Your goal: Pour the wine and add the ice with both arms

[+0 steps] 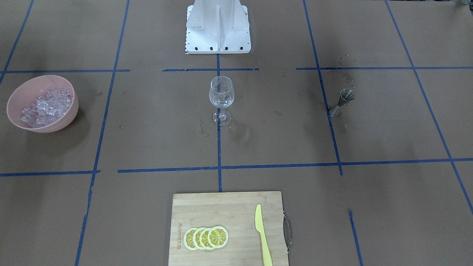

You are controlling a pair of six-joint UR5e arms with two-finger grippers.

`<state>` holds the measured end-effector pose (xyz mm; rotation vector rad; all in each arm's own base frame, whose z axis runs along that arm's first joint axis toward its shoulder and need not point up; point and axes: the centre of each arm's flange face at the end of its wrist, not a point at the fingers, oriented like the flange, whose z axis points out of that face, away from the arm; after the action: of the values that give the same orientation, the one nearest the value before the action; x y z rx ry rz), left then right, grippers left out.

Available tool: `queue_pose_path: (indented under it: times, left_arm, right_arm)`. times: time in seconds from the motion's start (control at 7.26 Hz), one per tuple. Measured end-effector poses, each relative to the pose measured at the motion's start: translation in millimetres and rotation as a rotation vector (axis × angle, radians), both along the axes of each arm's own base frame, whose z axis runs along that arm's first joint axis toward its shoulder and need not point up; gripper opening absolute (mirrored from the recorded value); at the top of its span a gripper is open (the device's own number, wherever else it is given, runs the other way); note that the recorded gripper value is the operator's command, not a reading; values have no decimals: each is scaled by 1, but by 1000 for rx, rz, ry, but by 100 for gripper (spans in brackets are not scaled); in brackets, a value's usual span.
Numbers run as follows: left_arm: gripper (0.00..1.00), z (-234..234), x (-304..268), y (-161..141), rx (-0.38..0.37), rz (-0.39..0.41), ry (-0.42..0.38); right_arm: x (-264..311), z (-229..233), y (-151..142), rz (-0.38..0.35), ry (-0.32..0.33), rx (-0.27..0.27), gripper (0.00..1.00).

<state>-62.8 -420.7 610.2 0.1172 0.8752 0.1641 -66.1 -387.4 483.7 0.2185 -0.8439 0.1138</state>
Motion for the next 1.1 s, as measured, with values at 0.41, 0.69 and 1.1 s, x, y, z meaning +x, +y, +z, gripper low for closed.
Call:
queue_pose_path:
  times: [0.41, 0.69, 1.1]
  left_arm:
    - [100, 0, 1, -2, 26, 1, 0]
    - [100, 7, 1, -4, 53, 1, 0]
    - [100, 12, 2, -5, 69, 3, 0]
  right_arm:
    - [-86, 15, 35, 122, 54, -1, 80]
    - [-126, 33, 49, 128, 115, 20, 77]
    - [-151, 51, 56, 103, 168, 46, 63]
